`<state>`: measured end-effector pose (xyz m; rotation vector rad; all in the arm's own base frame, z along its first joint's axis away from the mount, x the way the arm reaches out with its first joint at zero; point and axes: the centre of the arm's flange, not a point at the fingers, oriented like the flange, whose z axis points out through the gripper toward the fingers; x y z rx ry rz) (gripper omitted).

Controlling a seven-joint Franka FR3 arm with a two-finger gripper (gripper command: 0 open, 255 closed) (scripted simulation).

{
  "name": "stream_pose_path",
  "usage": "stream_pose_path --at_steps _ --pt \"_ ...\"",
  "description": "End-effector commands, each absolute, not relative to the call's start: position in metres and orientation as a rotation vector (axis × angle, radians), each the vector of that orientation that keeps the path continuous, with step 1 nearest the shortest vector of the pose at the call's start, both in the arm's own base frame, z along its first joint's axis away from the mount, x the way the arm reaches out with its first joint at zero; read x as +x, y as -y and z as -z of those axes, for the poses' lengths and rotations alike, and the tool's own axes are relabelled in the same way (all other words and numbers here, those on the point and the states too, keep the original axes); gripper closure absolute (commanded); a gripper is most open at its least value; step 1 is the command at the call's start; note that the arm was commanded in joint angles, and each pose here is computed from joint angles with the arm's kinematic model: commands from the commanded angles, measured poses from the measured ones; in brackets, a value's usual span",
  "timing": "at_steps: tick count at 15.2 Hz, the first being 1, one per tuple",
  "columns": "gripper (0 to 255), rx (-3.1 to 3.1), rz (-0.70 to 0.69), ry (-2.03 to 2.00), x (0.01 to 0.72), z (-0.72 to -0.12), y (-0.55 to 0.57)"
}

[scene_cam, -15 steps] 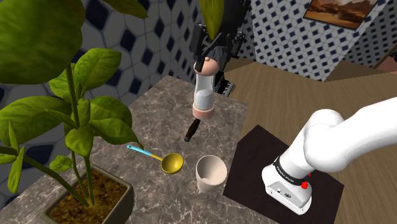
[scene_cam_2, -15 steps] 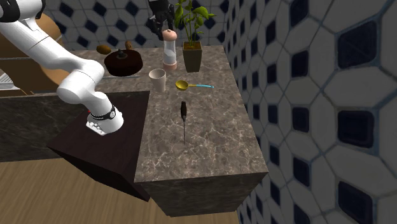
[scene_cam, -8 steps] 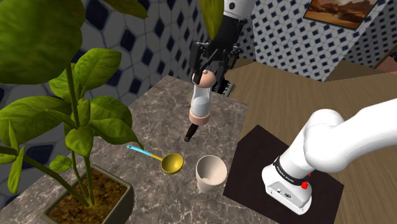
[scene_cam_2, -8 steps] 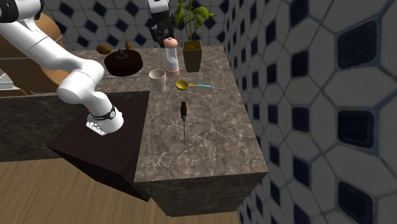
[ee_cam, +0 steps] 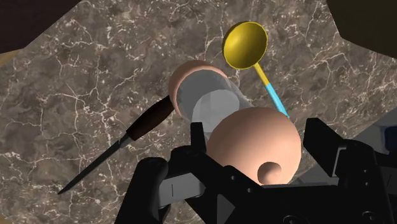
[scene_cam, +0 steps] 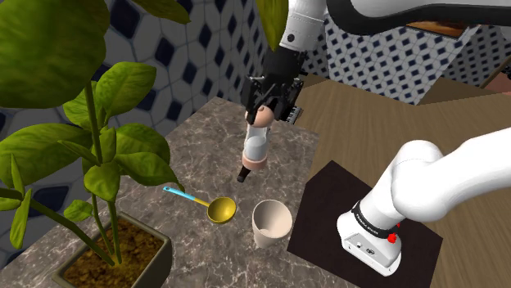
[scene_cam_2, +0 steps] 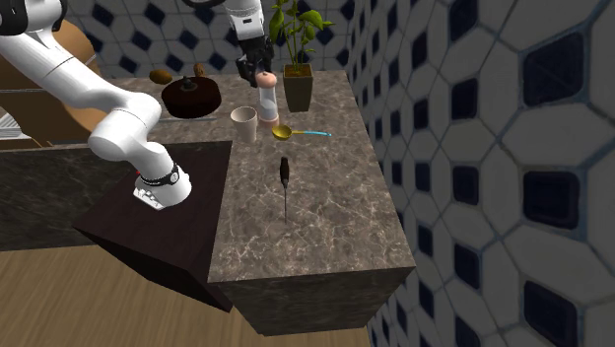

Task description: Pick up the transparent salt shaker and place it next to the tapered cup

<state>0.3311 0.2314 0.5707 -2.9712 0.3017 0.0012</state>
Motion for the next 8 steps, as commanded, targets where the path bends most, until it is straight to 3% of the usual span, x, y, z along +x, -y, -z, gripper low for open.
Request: stream_pose_path --at_steps 1,8 --pt "255 -2.971 0.0 -0.302 0.33 -0.56 -0.232" --pt "255 -2.971 0.0 -0.302 0.33 -0.523 -0.232"
